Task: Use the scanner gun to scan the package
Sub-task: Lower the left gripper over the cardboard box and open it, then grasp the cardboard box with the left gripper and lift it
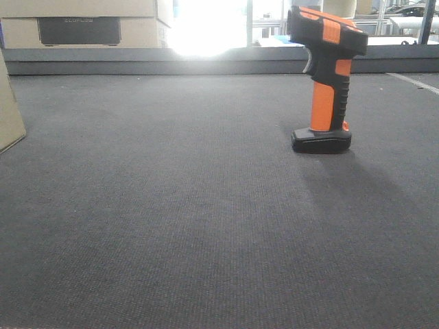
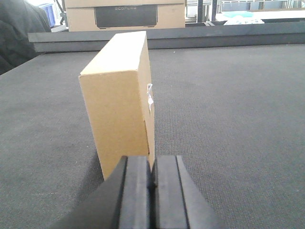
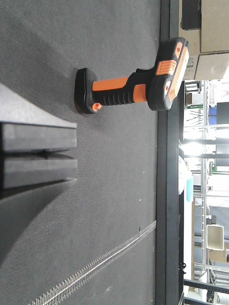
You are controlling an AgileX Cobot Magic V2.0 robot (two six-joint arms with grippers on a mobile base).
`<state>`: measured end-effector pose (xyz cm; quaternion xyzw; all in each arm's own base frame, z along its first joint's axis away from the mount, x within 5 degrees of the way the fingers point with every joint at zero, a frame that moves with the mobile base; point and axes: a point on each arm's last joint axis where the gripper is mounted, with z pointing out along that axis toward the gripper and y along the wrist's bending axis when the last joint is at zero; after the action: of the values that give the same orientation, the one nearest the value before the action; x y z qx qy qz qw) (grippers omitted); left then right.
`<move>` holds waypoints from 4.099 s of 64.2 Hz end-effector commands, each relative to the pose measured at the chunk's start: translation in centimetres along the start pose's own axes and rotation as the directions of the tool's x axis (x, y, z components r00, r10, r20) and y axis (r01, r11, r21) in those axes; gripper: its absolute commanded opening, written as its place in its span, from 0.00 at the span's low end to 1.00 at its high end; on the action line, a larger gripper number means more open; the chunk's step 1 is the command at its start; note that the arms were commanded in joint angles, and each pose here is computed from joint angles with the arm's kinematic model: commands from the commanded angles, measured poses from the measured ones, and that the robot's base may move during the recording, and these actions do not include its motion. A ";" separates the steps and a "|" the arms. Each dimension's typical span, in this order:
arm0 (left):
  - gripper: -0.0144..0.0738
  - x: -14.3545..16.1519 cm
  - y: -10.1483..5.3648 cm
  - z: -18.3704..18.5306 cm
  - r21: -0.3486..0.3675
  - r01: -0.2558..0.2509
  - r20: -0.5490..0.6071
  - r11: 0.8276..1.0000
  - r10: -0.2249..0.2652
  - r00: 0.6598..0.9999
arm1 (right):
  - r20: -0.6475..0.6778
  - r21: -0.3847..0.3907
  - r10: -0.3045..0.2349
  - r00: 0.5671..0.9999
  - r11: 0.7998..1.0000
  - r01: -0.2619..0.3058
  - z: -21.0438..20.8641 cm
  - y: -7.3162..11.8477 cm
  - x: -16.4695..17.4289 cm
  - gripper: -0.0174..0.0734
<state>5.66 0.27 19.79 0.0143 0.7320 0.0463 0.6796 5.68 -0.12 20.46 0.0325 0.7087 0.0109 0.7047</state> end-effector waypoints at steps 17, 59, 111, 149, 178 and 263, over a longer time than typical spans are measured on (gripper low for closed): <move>0.04 -0.5 0.0 -0.1 0.001 0.008 0.047 1.000 -0.008 0.999 | 0.035 0.007 -0.007 0.999 1.000 0.007 0.0 0.0 -0.3 0.01; 0.04 -3.4 0.3 -0.7 -0.028 0.022 0.365 0.999 -0.010 0.931 | 0.179 0.013 -0.007 0.984 1.000 0.005 -0.4 0.0 -2.9 0.01; 0.85 -18.6 1.4 0.7 0.029 0.076 0.123 0.997 -0.079 0.989 | -0.028 -0.022 -0.010 1.000 1.000 0.009 3.0 1.1 -14.8 0.81; 0.81 -24.1 1.8 12.2 0.065 0.043 -0.597 0.997 0.005 0.802 | -0.039 -0.085 -0.011 0.999 0.996 0.008 4.2 1.7 -14.7 0.81; 0.81 -22.4 6.9 23.0 0.028 -0.026 -0.797 0.999 0.038 0.602 | -0.039 -0.097 -0.011 0.999 0.995 0.008 4.2 1.8 -14.7 0.81; 0.04 -14.5 6.8 29.6 0.078 0.060 -0.913 0.995 0.047 0.406 | -0.039 -0.097 -0.011 0.999 0.995 0.008 4.2 1.8 -14.7 0.81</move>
<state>36.22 7.35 31.14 0.0197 0.9895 0.0095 0.1432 9.91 0.67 34.80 -0.0041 0.7299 0.0446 0.6821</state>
